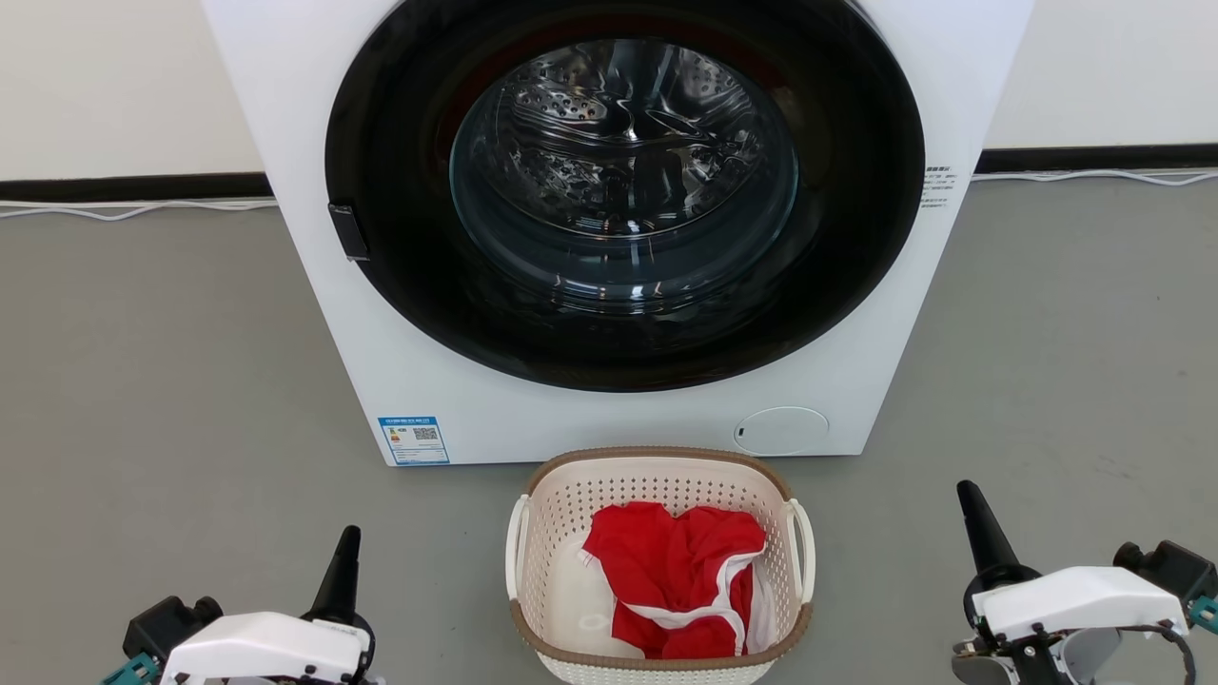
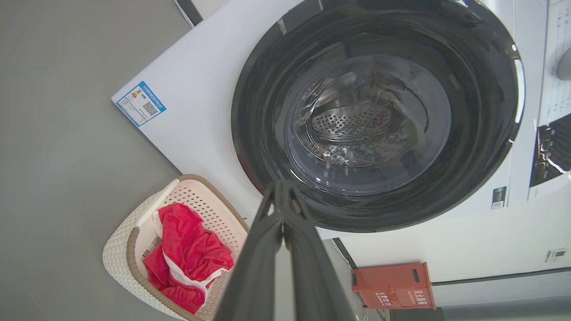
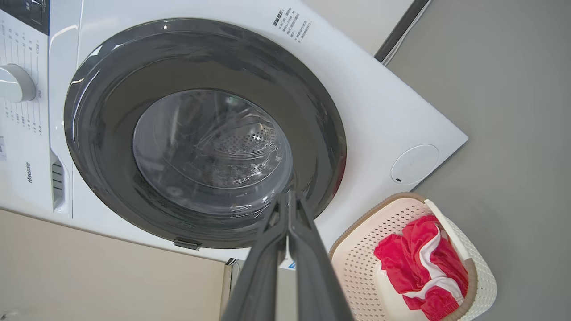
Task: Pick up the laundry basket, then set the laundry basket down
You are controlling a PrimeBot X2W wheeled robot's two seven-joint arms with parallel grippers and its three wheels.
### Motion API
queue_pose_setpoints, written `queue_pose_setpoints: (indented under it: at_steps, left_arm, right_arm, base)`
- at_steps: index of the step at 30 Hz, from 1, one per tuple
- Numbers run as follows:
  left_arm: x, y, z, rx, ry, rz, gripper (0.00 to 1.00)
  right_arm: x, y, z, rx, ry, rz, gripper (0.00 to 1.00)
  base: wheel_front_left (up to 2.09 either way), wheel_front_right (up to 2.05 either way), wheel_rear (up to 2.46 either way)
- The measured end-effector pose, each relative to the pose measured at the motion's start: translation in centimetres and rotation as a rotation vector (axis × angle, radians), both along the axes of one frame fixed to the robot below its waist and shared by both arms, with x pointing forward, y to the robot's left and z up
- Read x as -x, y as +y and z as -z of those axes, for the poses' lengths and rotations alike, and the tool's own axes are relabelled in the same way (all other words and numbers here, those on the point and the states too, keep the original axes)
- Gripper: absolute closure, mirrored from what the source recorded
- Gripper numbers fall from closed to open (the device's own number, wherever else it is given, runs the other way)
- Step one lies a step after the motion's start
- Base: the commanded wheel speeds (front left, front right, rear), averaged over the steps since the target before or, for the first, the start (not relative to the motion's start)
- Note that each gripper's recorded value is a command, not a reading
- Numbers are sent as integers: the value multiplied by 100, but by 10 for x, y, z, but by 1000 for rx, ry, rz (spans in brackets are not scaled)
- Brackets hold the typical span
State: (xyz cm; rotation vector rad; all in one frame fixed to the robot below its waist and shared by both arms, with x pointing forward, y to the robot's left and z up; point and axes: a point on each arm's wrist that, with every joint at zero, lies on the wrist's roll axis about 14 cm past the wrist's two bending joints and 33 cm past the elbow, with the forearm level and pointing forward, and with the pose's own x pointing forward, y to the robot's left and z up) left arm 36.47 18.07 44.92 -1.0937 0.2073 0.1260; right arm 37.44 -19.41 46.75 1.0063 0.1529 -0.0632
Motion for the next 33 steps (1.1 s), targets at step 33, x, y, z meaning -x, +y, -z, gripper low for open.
queue_pose_setpoints:
  at_steps: [33]
  left_arm:
    - [-6,4,-17,333,-75,-38,100]
  right_arm:
    - [-4,-9,-12,-390,-57,82,100]
  base:
    - [0,0,0]
